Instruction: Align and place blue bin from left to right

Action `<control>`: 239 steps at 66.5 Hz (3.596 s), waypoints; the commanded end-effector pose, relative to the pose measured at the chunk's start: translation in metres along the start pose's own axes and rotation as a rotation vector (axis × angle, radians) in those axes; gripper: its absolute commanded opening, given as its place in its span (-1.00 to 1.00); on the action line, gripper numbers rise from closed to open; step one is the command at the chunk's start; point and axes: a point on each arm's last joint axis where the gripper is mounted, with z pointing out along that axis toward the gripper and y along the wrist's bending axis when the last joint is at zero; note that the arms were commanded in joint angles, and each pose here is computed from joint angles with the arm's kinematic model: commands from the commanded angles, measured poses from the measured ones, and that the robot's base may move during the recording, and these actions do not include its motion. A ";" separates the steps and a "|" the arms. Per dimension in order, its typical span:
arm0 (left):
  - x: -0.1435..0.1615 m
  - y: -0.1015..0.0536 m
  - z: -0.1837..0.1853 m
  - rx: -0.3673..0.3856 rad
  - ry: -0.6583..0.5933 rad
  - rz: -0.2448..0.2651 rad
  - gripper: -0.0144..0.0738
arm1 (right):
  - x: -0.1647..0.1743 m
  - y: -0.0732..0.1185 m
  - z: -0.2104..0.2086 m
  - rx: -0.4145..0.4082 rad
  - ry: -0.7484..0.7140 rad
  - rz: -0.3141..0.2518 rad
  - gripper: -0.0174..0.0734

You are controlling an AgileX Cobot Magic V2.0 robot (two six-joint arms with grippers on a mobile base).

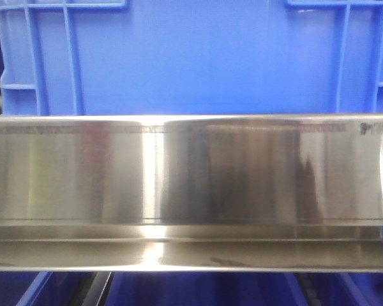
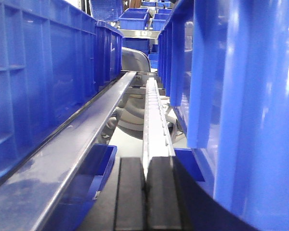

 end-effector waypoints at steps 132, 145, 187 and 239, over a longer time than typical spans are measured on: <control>-0.213 -0.047 0.051 0.306 0.115 0.134 0.67 | -0.221 0.013 0.024 -0.121 -0.023 0.011 0.59; -0.233 -0.085 0.089 0.450 0.253 0.147 0.67 | -0.245 0.031 0.060 -0.264 0.105 0.005 0.59; -0.253 -0.109 0.251 0.212 0.804 0.063 0.67 | -0.294 0.062 0.220 -0.230 0.674 -0.068 0.59; -0.169 -0.128 0.335 0.180 1.005 0.091 0.67 | -0.195 0.102 0.322 -0.228 0.962 -0.047 0.59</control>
